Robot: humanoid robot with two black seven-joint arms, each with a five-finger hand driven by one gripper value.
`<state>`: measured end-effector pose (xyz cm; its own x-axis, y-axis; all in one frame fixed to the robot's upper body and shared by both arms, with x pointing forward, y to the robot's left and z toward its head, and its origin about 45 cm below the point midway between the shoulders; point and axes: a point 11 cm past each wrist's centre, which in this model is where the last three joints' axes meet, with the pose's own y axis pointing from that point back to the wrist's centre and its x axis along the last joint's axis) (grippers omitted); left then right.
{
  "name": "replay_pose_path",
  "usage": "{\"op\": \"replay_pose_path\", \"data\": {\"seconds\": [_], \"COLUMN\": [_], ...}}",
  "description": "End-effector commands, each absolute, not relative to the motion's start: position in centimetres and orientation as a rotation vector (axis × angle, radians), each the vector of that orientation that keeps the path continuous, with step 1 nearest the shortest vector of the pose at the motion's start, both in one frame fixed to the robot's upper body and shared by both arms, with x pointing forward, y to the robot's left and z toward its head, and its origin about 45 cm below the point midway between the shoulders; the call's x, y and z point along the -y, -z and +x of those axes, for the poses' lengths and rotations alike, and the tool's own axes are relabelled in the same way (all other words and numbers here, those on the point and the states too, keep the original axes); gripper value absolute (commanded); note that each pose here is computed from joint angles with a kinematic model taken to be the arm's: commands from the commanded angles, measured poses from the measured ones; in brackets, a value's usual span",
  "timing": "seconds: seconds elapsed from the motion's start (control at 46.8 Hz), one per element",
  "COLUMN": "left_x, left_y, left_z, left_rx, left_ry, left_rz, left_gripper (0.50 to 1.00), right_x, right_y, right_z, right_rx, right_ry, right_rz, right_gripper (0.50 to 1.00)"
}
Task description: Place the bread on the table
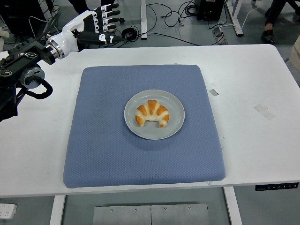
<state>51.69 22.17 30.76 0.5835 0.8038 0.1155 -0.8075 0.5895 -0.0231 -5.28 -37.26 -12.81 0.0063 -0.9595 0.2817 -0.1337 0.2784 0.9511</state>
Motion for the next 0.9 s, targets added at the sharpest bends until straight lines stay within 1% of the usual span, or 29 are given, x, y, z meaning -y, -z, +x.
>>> {"op": "replay_pose_path", "data": {"seconds": [0.0, 0.534, 0.876], "left_x": [-22.2, -22.1, -20.2], "left_y": [-30.8, -31.1, -35.1], "left_z": [51.7, 51.8, 52.6], "left_rx": [0.118, 0.124, 0.214], "left_ry": [-0.940, -0.939, -0.894], "left_rz": [0.033, 0.031, 0.028], "left_gripper": [0.968, 0.968, 0.966], "right_x": [37.3, 37.3, 37.3], "right_y": [12.8, 12.8, 12.8], "right_z": [-5.3, -5.3, -5.3], "right_rx": [1.407, 1.407, 1.408], "right_ry": [0.913, 0.913, 0.913], "right_rz": [1.100, 1.100, 1.099], "right_gripper": [1.000, 1.000, 1.000]}}
